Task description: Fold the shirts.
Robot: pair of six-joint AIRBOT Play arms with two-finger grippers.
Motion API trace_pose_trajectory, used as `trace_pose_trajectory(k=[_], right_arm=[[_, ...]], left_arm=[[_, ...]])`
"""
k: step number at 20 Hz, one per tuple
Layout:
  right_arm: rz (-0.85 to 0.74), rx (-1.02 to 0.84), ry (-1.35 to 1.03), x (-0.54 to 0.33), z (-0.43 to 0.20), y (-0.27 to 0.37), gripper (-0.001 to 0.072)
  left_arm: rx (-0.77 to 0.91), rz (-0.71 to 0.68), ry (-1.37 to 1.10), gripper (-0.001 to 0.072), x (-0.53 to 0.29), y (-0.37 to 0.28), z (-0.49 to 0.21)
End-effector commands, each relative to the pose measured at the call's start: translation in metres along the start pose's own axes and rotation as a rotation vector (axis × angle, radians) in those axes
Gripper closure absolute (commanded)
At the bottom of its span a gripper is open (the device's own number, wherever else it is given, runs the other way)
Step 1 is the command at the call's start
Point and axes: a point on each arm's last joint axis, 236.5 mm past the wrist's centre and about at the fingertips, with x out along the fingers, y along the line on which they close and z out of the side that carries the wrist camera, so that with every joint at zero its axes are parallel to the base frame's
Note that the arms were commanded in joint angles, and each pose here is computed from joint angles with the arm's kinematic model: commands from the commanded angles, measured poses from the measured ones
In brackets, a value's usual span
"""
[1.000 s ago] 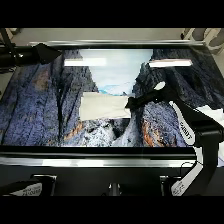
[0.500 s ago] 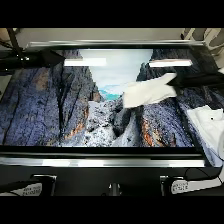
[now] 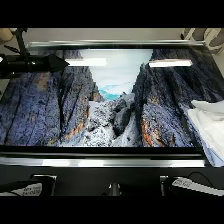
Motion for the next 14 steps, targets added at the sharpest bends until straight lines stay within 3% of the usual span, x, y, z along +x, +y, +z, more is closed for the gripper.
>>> trace_pose_trajectory(k=[1, 4, 8, 14], right_arm=[[-0.120, 0.080, 0.091, -0.040, -0.045, -0.046, 0.0698], [-0.174, 0.114, 0.061, -0.061, -0.051, -0.059, 0.0697], [-0.347, 0.171, 0.270, -0.075, -0.104, -0.089, 0.0697], [-0.464, 0.272, 0.531, -0.056, -0.187, -0.137, 0.0695]], left_arm=[[0.000, 0.012, -0.027, 0.0679, 0.001, 0.003, 0.006], [-0.001, 0.019, -0.043, 0.0679, 0.001, 0.005, 0.010], [-0.001, 0.025, -0.059, 0.0680, 0.001, 0.007, 0.013], [-0.007, 0.011, -0.058, 0.0679, -0.001, 0.002, 0.013]])
